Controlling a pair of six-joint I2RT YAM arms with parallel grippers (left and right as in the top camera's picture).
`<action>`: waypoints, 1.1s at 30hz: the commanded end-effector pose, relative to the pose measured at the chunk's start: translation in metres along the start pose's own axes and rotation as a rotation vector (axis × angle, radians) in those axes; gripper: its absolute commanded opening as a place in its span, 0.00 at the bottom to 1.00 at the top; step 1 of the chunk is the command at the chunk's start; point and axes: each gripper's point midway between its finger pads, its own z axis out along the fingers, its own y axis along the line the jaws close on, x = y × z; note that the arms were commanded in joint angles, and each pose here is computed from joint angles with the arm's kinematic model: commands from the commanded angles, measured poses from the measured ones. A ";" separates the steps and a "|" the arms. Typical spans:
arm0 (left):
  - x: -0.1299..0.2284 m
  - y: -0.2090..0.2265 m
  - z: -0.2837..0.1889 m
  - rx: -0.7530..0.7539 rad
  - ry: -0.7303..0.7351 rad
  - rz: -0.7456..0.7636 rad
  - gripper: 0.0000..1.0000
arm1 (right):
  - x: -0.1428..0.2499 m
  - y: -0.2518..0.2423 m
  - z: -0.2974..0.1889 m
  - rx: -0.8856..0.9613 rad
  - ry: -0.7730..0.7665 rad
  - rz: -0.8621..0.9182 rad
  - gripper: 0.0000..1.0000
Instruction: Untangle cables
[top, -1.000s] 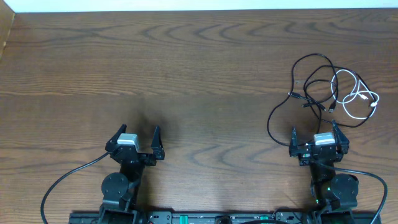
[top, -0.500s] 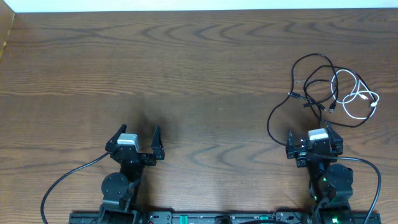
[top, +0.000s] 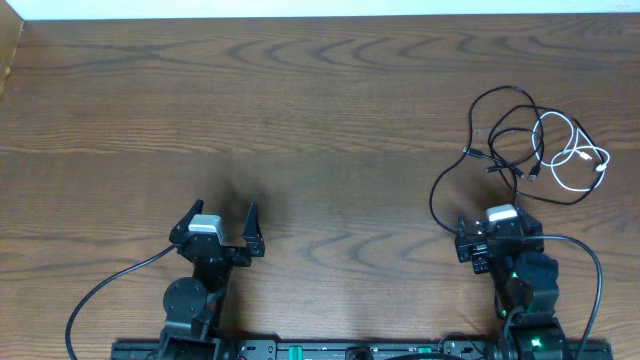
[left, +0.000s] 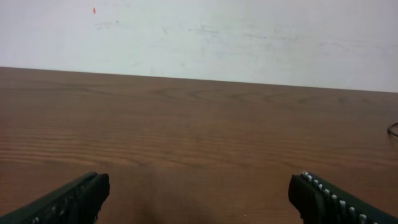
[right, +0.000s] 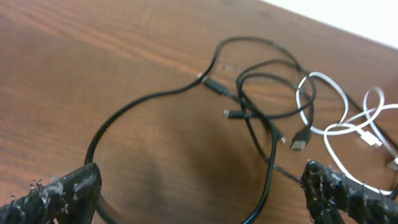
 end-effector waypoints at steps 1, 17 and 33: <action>0.015 0.004 0.000 -0.017 0.050 0.004 0.98 | 0.009 0.003 0.002 -0.013 0.039 -0.011 0.99; 0.015 0.004 0.000 -0.017 0.051 0.004 0.98 | -0.020 -0.004 -0.007 0.020 -0.093 -0.005 0.99; 0.015 0.004 0.000 -0.017 0.051 0.004 0.98 | -0.070 -0.018 -0.034 0.081 -0.338 0.006 0.99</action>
